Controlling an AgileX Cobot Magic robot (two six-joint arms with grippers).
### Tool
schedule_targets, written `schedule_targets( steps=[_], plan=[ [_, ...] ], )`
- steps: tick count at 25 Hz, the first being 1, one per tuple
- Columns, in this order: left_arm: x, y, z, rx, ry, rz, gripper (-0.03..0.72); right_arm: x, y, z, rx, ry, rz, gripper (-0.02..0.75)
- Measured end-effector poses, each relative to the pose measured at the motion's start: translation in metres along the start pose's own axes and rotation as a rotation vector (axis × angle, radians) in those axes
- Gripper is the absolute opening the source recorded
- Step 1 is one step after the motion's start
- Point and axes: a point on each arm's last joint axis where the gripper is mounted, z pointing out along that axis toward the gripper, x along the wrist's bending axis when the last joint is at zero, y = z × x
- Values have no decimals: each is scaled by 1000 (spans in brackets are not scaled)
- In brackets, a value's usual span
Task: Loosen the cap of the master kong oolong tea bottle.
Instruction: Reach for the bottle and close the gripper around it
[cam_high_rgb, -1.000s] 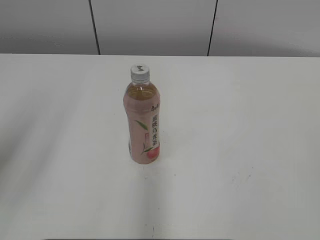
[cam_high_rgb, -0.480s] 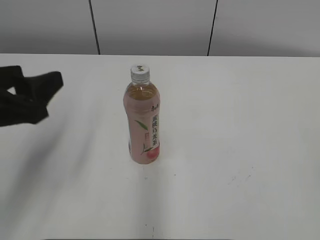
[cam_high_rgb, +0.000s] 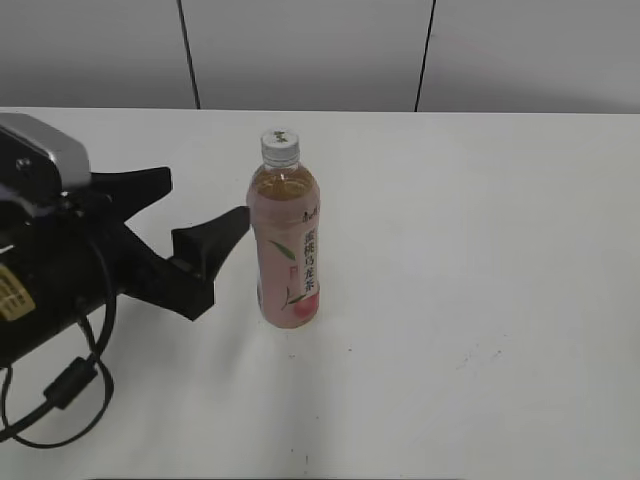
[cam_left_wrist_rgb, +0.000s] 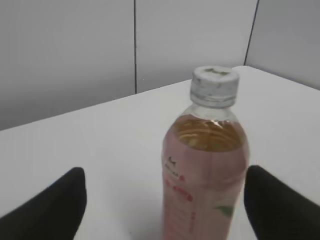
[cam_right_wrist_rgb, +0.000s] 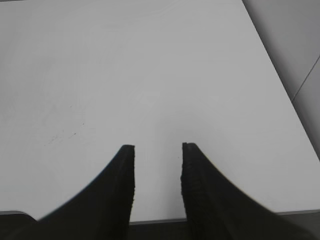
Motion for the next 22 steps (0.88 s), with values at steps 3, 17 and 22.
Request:
schedule_targets(
  steps=[3, 17, 22],
  plan=[
    [-5, -10, 7, -28, -55, -1, 593, 0, 0, 0, 0, 0, 0, 248],
    [-16, -72, 29, 151, -185, -7, 595, 0, 0, 0, 0, 0, 0, 248],
    [-15, -67, 41, 114, -184, -4, 595, 0, 0, 0, 0, 0, 0, 248]
  ],
)
